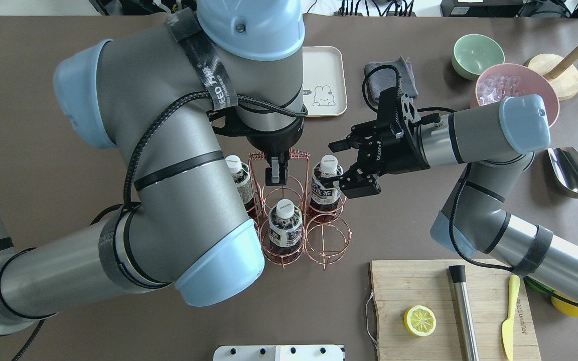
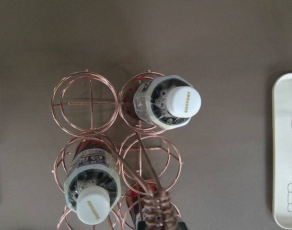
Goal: Take tea from basket to plate
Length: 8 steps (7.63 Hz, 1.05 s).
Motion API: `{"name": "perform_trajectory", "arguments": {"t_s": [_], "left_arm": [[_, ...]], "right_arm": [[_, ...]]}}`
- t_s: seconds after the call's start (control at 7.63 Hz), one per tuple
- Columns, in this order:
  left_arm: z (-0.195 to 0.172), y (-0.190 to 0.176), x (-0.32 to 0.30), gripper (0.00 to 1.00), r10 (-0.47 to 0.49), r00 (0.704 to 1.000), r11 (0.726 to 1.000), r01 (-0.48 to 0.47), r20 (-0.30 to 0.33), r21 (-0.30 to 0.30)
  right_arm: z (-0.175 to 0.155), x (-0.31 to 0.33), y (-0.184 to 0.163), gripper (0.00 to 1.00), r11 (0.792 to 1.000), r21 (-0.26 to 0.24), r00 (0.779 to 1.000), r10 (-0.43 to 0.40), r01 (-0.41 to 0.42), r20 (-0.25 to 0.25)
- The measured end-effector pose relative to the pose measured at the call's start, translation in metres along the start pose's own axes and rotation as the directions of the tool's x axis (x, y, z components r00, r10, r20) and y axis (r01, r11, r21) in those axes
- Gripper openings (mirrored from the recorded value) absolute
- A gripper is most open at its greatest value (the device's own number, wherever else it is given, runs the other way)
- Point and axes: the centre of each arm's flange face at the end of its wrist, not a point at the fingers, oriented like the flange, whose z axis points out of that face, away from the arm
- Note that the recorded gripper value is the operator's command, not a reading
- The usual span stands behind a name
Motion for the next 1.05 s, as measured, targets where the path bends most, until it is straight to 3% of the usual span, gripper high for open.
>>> {"name": "perform_trajectory", "arguments": {"t_s": [0.39, 0.66, 1.05], "left_arm": [[0.000, 0.000, 0.000, 0.00, 0.001, 1.000, 1.000, -0.001, 0.000, -0.001], [-0.001, 0.001, 0.000, 0.00, 0.001, 1.000, 1.000, -0.001, 0.000, -0.003], [-0.003, 0.002, 0.000, 0.00, 0.001, 1.000, 1.000, -0.001, 0.000, -0.003]], "right_arm": [[0.000, 0.002, 0.000, 0.31, 1.000, 0.003, 1.000, -0.007, 0.007, -0.012], [-0.003, 0.004, -0.002, 0.00, 1.000, 0.007, 1.000, -0.010, 0.010, -0.018], [-0.018, 0.016, -0.010, 0.00, 1.000, 0.016, 0.999, -0.011, 0.012, -0.044]]}}
